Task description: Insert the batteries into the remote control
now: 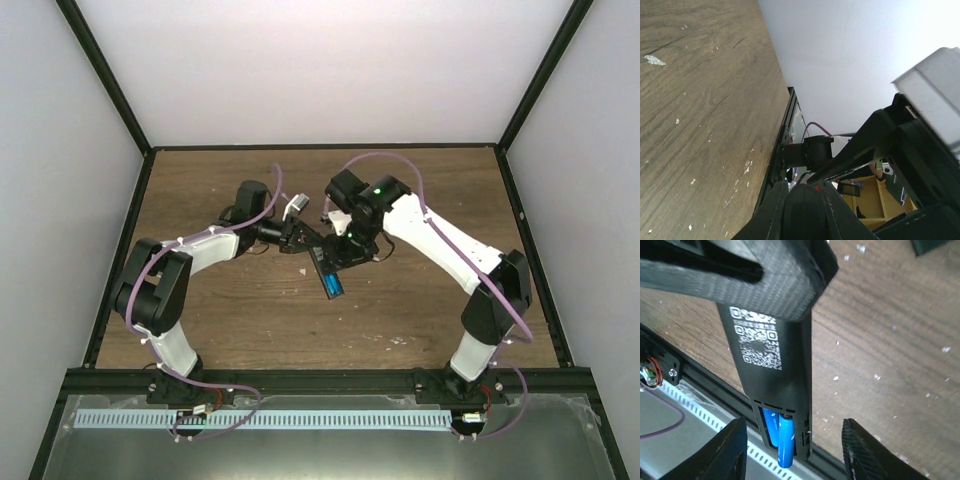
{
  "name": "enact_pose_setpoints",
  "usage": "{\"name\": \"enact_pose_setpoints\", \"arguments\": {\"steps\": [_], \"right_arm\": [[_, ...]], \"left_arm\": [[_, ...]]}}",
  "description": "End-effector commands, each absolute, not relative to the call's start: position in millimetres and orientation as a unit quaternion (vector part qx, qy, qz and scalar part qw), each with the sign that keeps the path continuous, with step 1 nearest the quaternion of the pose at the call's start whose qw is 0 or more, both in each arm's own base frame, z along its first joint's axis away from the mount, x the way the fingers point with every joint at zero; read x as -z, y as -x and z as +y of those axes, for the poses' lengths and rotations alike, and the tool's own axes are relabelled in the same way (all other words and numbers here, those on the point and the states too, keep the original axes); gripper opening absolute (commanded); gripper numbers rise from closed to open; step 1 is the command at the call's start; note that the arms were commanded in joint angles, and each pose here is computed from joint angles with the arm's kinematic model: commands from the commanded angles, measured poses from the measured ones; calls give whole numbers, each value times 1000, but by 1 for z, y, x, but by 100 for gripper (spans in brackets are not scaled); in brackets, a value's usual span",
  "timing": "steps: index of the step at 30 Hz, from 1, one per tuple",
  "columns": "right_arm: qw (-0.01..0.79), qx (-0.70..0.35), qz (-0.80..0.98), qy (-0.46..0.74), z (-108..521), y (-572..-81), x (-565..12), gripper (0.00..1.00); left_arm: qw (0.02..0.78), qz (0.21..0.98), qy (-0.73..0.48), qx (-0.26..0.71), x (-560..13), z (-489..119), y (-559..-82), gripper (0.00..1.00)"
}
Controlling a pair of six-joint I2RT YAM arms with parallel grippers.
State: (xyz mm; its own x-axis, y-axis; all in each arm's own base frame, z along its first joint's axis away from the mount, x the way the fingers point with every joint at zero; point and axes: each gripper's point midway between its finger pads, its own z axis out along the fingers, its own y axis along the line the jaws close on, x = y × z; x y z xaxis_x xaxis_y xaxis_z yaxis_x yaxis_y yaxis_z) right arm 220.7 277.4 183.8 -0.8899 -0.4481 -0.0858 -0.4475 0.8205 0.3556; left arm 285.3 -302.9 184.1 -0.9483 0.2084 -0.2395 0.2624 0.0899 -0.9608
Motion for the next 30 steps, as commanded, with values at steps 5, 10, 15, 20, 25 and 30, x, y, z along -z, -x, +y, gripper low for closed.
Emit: {"name": "enact_pose_setpoints", "arguments": {"steps": [5, 10, 15, 20, 25, 30], "right_arm": [[-182, 199, -940, -209, 263, -271, -240, 61], [-290, 229, -911, -185, 240, -297, -276, 75], [-348, 289, -871, -191, 236, -310, -293, 99], [-359, 323, -858, -176, 231, -326, -292, 100], [-342, 346, -859, -158, 216, -331, -281, 100], [-302, 443, -824, -184, 215, -309, -290, 90]], "left_arm": [[52, 735, -173, 654, -211, -308, -303, 0], [57, 732, -170, 657, -222, -309, -312, 0], [53, 730, -157, 663, -230, -312, -318, 0], [46, 733, -136, 665, -238, -313, -325, 0], [47, 740, -115, 661, -248, -314, -333, 0], [53, 739, -100, 664, -263, -314, -338, 0]]}}
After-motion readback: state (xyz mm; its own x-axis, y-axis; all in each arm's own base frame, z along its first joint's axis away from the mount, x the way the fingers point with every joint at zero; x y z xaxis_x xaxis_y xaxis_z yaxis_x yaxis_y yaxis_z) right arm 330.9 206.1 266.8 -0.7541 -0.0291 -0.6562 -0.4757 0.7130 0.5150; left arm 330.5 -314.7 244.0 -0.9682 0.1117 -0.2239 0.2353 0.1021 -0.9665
